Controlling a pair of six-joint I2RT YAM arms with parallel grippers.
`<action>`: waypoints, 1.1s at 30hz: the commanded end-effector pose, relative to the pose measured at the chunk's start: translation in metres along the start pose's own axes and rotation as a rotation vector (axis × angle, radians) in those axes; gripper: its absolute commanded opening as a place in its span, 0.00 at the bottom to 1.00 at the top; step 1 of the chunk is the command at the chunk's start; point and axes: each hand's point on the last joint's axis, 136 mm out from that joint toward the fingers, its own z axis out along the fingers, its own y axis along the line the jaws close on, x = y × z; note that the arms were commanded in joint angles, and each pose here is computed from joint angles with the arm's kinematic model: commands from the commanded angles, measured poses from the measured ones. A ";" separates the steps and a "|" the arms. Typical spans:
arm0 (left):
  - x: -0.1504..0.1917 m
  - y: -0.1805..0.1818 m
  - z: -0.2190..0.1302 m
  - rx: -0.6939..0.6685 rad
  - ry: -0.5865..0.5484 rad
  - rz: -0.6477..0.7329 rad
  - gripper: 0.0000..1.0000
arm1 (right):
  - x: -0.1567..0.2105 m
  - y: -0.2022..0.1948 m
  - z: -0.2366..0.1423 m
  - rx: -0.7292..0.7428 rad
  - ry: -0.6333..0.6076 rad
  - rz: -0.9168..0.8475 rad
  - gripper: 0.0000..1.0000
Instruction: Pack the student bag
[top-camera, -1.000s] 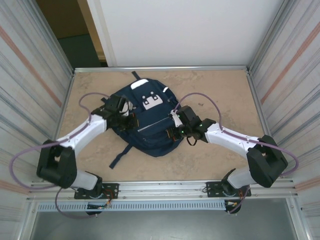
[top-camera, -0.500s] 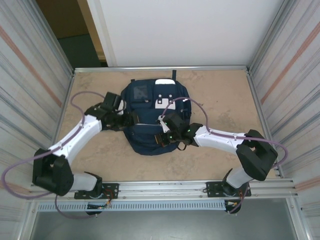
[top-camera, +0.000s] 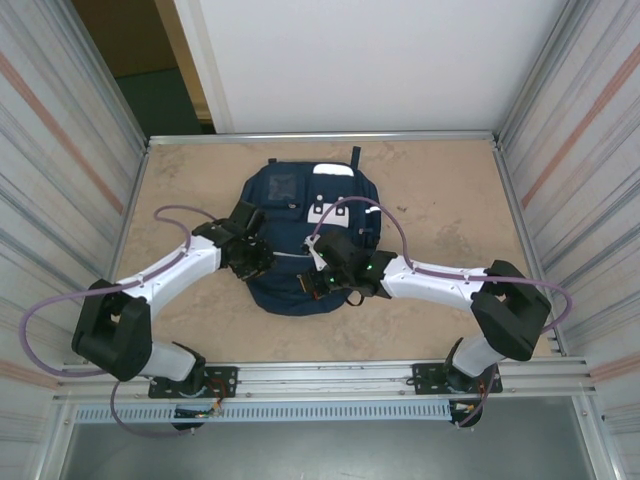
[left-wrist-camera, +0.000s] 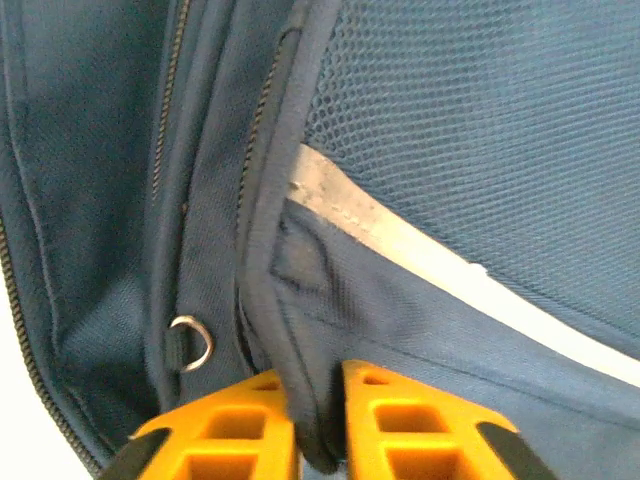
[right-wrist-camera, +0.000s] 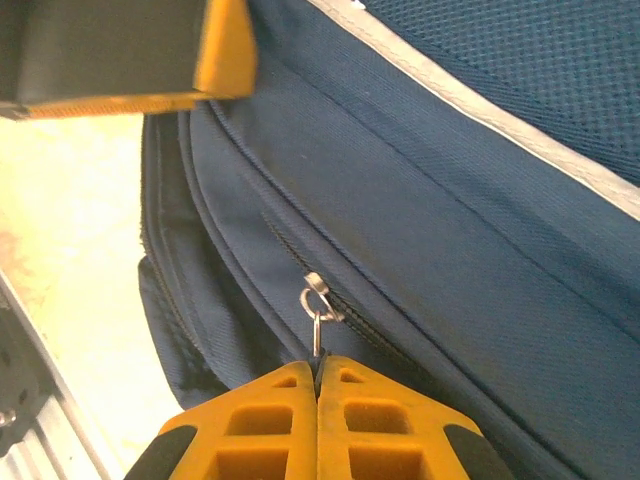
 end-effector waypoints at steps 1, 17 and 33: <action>-0.031 -0.006 -0.016 -0.009 -0.117 0.025 0.00 | 0.006 -0.010 -0.008 0.057 -0.011 -0.002 0.00; -0.102 -0.017 -0.026 0.126 -0.078 0.268 0.00 | 0.038 -0.075 -0.041 0.154 0.012 0.094 0.00; -0.059 -0.017 -0.041 0.157 0.008 0.119 0.60 | -0.025 0.016 -0.007 -0.052 -0.049 0.012 0.00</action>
